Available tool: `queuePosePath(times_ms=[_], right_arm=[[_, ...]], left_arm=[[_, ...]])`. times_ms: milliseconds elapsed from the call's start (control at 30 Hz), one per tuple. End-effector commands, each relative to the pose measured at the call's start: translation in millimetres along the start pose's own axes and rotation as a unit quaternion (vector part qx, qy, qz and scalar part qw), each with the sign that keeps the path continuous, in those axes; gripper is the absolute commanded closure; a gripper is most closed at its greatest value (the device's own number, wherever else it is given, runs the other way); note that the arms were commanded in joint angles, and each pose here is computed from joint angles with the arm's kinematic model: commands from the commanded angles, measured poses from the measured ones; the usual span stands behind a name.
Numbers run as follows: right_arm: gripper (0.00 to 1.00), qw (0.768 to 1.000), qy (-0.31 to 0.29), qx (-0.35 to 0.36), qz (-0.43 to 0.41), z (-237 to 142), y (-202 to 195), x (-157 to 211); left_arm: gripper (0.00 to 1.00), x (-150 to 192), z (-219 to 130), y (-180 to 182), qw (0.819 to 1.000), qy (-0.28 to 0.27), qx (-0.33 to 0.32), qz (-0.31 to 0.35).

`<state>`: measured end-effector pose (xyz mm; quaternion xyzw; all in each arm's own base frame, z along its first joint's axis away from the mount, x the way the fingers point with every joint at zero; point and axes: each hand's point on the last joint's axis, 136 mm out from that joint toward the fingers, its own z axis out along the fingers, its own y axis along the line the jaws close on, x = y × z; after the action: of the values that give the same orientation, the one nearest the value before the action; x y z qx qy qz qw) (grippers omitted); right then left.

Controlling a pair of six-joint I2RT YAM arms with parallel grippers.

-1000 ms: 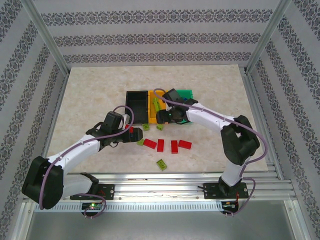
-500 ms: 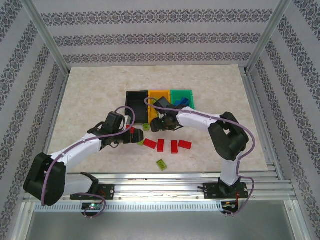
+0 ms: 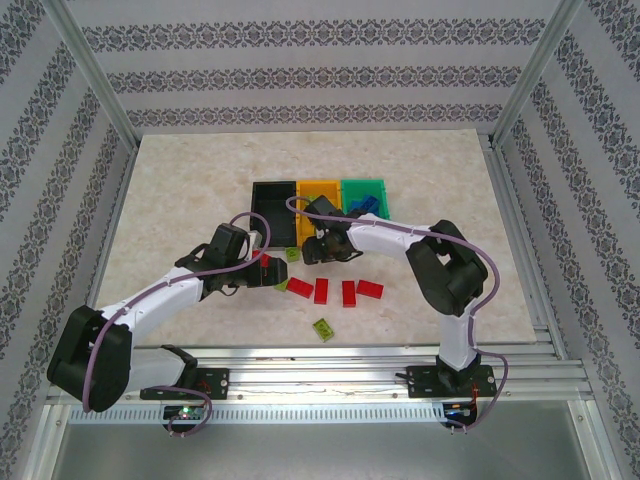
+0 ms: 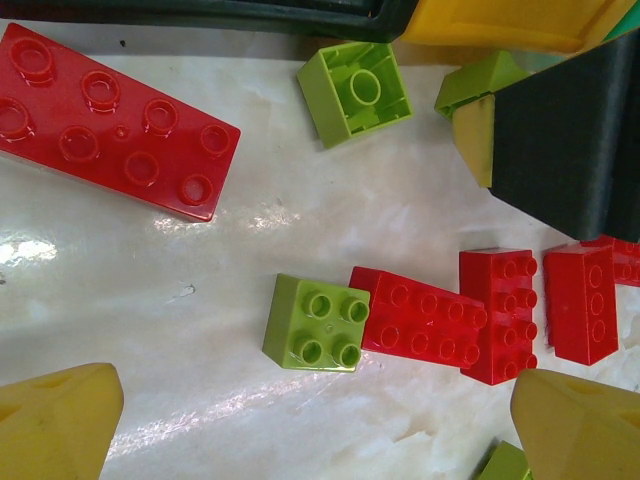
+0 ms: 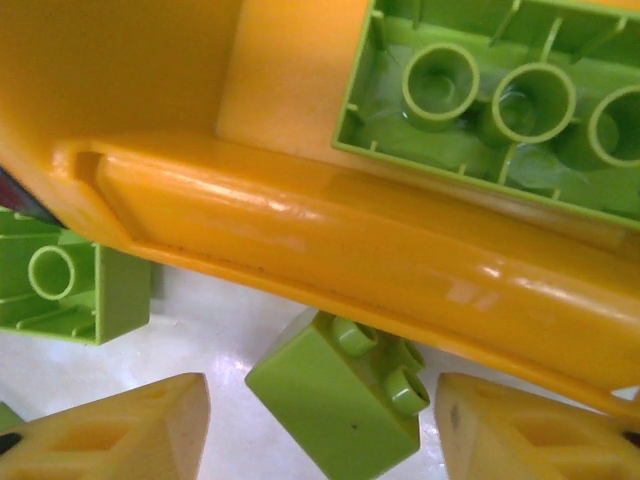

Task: Sort the legos into containers by color
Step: Pick up the lego from the center of the table.

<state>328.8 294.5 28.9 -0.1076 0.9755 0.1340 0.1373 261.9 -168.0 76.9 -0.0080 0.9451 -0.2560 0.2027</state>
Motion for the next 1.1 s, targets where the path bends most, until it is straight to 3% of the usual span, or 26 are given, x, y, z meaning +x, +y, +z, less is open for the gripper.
queuePosePath(times_ms=[0, 333, 733, 1067], right_arm=[[0.53, 1.000, -0.010, -0.003, 0.002, -1, 4, -7], [0.67, 1.000, -0.013, -0.023, -0.001, -14, 10, -2], [0.67, 0.999, -0.037, -0.037, -0.008, -41, 19, 3], [0.67, 0.994, -0.083, -0.067, 0.007, -77, 20, -20]], left_arm=[[0.00, -3, 0, 0, 1.000, -0.006, 0.007, -0.003], [0.00, -5, 6, -3, 1.000, -0.007, 0.017, -0.007], [0.00, -14, 18, -14, 0.999, 0.004, 0.041, -0.006], [0.00, -13, 20, -14, 0.999, 0.005, 0.043, -0.014]])
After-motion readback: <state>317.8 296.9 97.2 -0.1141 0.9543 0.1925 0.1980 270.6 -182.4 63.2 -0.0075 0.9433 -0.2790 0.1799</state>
